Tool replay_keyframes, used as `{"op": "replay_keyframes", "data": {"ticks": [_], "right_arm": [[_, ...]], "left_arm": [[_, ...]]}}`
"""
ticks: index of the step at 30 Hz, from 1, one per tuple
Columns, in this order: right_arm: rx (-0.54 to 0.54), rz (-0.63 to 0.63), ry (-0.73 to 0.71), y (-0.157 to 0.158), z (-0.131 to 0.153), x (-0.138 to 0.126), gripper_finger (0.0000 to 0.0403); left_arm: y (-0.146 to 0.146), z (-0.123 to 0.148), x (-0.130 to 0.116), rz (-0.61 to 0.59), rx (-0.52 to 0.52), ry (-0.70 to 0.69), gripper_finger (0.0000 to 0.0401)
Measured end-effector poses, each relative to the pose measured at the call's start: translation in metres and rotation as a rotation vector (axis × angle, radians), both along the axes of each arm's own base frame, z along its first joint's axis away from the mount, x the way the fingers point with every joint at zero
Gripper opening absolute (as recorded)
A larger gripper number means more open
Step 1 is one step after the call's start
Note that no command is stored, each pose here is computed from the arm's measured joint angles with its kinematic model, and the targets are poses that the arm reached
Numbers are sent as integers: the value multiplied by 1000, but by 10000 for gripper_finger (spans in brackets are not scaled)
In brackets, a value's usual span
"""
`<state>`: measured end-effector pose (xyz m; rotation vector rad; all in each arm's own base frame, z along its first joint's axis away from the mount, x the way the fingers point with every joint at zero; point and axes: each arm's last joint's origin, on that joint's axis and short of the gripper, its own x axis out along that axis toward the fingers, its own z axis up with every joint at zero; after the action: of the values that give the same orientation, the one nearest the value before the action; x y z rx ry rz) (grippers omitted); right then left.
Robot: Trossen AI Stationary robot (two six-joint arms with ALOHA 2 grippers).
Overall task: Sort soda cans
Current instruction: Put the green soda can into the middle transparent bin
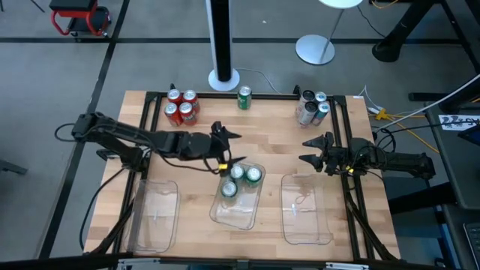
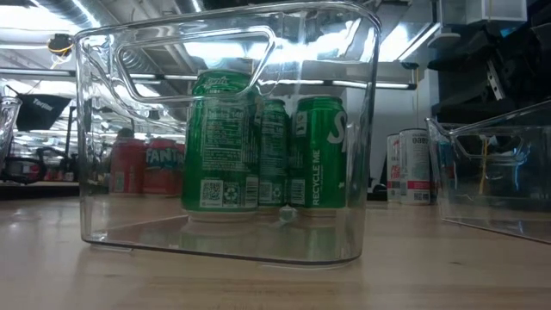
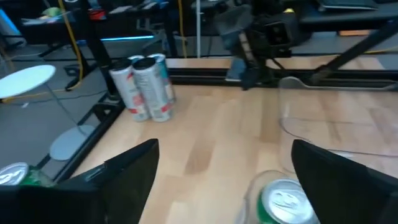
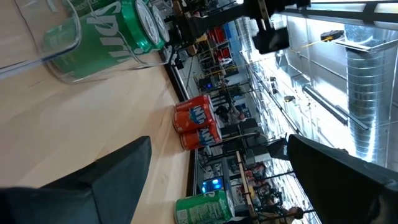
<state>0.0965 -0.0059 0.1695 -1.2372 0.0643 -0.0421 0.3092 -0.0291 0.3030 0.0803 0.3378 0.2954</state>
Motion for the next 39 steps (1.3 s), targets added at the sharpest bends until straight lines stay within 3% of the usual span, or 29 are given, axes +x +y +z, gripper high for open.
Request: {"op": "replay_keyframes", "data": {"ticks": [4, 14, 24, 33, 39], "right_arm": [[0, 0, 3, 0, 0, 0, 376], [0, -2, 3, 0, 0, 0, 376], [0, -3, 5, 0, 0, 0, 376], [0, -3, 8, 0, -1, 0, 376], [0, -2, 10, 0, -1, 0, 376]], "left_arm": [[12, 2, 2, 33, 11, -21, 394], [64, 7, 2, 184, 61, -47, 399], [124, 3, -10, 416, -38, -74, 400], [137, 1, -7, 466, -88, -143, 400], [165, -16, -3, 513, -166, -160, 400]]}}
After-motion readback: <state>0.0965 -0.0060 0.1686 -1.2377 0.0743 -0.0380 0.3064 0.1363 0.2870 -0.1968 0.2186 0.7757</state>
